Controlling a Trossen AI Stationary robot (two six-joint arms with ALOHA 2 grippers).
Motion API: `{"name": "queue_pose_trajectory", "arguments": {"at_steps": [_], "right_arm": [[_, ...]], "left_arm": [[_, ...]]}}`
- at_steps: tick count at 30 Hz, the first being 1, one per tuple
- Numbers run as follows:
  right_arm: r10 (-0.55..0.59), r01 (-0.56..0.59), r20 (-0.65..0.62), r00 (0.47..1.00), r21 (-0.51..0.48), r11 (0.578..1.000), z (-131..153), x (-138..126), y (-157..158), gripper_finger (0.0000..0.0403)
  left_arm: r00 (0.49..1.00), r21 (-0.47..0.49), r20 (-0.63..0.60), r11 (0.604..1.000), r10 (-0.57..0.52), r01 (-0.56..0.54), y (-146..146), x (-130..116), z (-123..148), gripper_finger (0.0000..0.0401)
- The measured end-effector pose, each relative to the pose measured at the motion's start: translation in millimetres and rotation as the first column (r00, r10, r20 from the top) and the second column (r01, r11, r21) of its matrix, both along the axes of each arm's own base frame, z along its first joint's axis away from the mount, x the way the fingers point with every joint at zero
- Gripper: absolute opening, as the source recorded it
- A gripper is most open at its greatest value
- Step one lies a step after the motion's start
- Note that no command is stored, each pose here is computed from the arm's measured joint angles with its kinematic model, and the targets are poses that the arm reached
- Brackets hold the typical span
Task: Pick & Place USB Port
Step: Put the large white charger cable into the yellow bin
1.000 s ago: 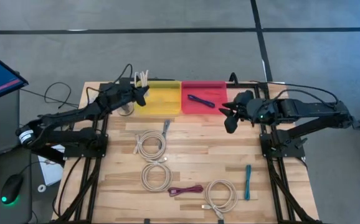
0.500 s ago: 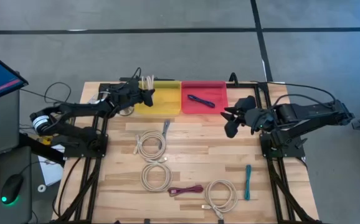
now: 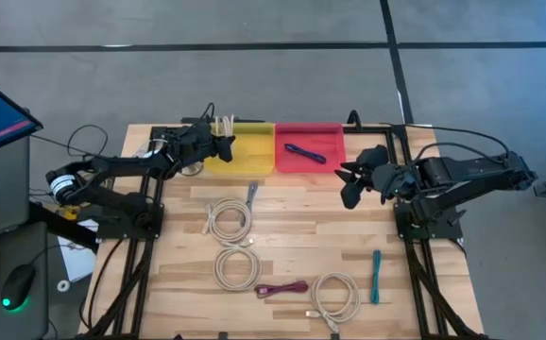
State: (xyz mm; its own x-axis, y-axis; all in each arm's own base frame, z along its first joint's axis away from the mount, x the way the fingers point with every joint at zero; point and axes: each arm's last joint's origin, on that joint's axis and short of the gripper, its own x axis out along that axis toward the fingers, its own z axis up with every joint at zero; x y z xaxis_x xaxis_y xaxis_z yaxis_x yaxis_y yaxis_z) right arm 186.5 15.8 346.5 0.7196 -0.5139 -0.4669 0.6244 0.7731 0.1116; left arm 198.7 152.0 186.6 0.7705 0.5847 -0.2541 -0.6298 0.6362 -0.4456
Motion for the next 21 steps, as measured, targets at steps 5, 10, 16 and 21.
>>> {"name": "queue_pose_trajectory", "arguments": {"at_steps": [5,10,16,21], "right_arm": [[0.0,0.0,0.0,1.0,0.0,1.0,0.0,0.0,0.0,0.0118],[0.0,0.0,0.003,1.0,0.001,1.0,0.2,0.2,0.0,0.0118],[0.0,0.0,0.003,1.0,0.001,1.0,0.2,0.2,0.0,0.0118],[0.0,0.0,0.004,1.0,0.001,1.0,0.2,0.2,0.0,0.0118]], "left_arm": [[1.0,0.003,-0.002,1.0,0.003,-0.003,0.1,0.0,0.0,0.0062],[1.0,0.004,0.0,1.0,0.003,-0.003,0.1,0.0,0.2,0.0078],[1.0,0.0,0.002,1.0,0.004,-0.004,0.1,0.0,0.2,0.0098],[1.0,-0.028,0.006,1.0,0.01,-0.009,-0.3,-0.2,-1.1,0.0145]]}}
